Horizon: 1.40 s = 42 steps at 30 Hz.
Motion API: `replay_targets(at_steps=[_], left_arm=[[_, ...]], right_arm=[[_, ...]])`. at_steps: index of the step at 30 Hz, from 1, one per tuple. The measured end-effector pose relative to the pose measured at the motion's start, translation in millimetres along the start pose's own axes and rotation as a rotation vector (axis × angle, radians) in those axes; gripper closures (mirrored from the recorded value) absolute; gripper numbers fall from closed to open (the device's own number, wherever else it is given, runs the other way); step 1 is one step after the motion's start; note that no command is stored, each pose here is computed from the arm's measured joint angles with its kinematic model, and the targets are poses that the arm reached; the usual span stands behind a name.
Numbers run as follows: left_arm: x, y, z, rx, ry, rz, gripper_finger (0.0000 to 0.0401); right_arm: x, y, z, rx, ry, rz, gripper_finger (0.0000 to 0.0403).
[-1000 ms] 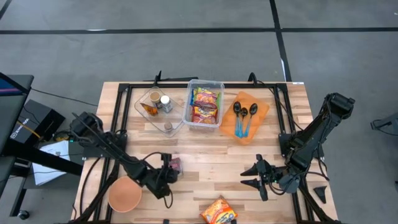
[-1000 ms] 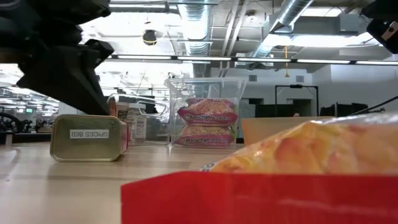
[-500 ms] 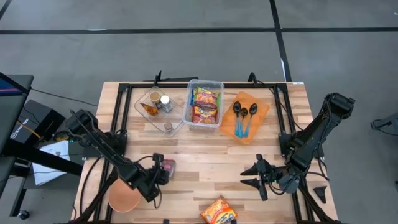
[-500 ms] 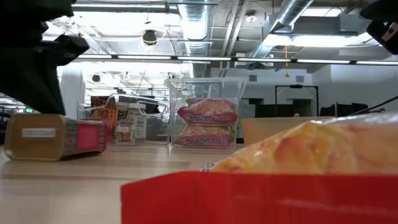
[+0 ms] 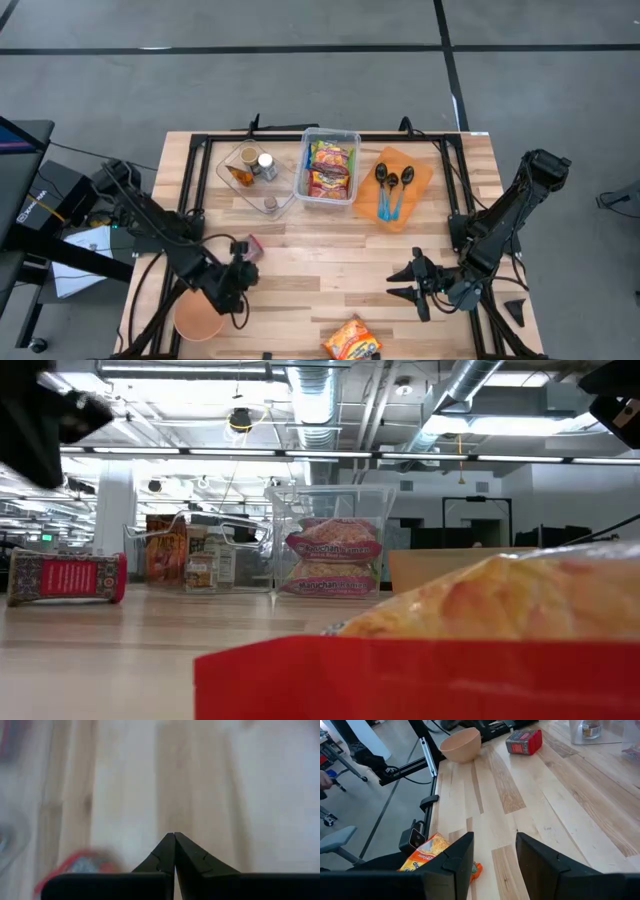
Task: Pick & Place Food Item
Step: Put the red seasoning can into the transparent bin
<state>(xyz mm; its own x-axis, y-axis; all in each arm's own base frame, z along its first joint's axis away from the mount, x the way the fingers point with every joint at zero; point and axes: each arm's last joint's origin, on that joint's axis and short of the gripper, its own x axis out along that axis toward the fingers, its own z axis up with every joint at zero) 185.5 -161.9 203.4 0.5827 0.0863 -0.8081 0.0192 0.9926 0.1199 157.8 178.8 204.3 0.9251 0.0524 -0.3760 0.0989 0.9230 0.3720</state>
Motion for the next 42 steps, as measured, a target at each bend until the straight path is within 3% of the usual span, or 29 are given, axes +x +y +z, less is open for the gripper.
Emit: replay_targets(at_steps=[6, 10, 13, 17, 21, 23, 32, 37, 42], left_arm=[[12, 16, -10, -0.109, 0.119, 0.183, 0.0398], [16, 23, -5, -0.149, 0.120, 0.205, 0.0358], [21, 34, -2, -0.194, 0.154, 0.218, 0.0292], [28, 54, 2, -0.332, 0.212, 0.277, 0.0173], [33, 72, 3, -0.410, 0.310, 0.273, 0.0053], [35, 78, 3, -0.429, 0.353, 0.251, 0.0015], [39, 92, 5, -0.492, 0.433, 0.183, 0.0070], [39, 92, 5, -0.500, 0.451, 0.156, 0.0074], [39, 90, 6, -0.431, 0.464, 0.096, 0.0066]], right_arm=[[0, 0, 0, 0.004, -0.004, 0.000, 0.0259], [0, 0, 1, 0.003, -0.017, -0.013, 0.0259], [0, 0, 1, 0.002, -0.017, -0.014, 0.0259], [0, 0, 1, 0.002, -0.017, -0.014, 0.0259], [0, 0, 1, 0.002, -0.017, -0.013, 0.0259], [0, 0, 1, 0.003, -0.017, -0.013, 0.0259], [0, 0, 1, 0.001, -0.015, -0.014, 0.0259], [0, 0, 1, 0.002, -0.015, -0.014, 0.0259], [0, 0, 1, 0.002, -0.015, -0.013, 0.0259]])
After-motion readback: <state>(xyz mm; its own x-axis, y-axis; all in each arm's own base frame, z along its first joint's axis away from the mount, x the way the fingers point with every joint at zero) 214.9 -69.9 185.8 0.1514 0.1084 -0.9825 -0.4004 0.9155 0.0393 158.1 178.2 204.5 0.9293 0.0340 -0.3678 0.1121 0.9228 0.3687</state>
